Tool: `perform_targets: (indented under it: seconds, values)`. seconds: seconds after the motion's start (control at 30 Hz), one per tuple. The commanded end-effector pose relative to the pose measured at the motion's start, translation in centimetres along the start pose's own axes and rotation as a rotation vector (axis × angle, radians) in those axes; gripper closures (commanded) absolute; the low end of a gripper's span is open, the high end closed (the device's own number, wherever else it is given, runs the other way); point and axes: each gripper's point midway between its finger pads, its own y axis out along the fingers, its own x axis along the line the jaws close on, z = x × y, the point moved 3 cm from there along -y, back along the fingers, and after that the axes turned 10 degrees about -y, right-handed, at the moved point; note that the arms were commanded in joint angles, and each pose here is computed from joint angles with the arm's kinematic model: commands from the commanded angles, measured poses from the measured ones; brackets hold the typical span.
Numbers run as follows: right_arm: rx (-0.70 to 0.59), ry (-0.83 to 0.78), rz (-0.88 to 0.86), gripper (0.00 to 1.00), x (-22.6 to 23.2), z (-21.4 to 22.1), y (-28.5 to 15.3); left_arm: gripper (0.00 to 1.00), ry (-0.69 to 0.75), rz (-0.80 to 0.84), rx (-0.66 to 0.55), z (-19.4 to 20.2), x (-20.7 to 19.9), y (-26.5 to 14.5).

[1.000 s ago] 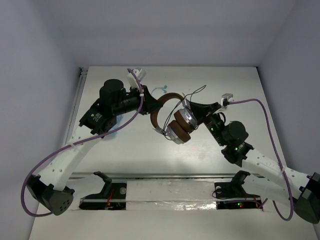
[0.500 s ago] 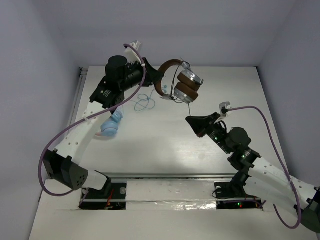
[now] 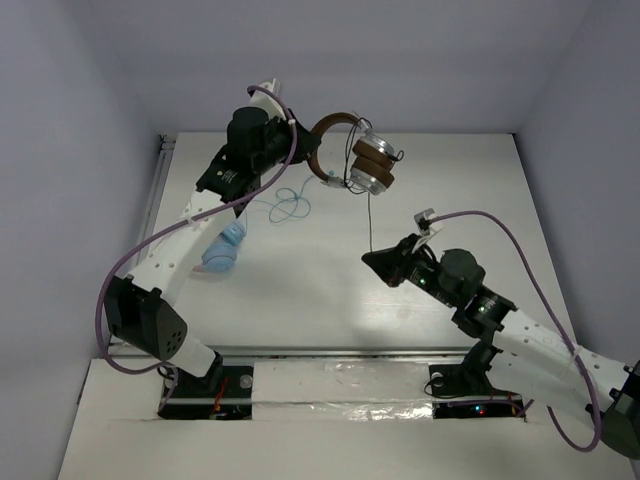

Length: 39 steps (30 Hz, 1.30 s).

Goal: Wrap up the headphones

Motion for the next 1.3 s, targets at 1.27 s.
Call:
perform_targets:
  seconds: [1.27]
  values:
    - [0.089,-0.008,0.311,1.00,-0.2,-3.3,5.8,1.00,0.242,-0.389,0.070,19.9,10.5,-4.8]
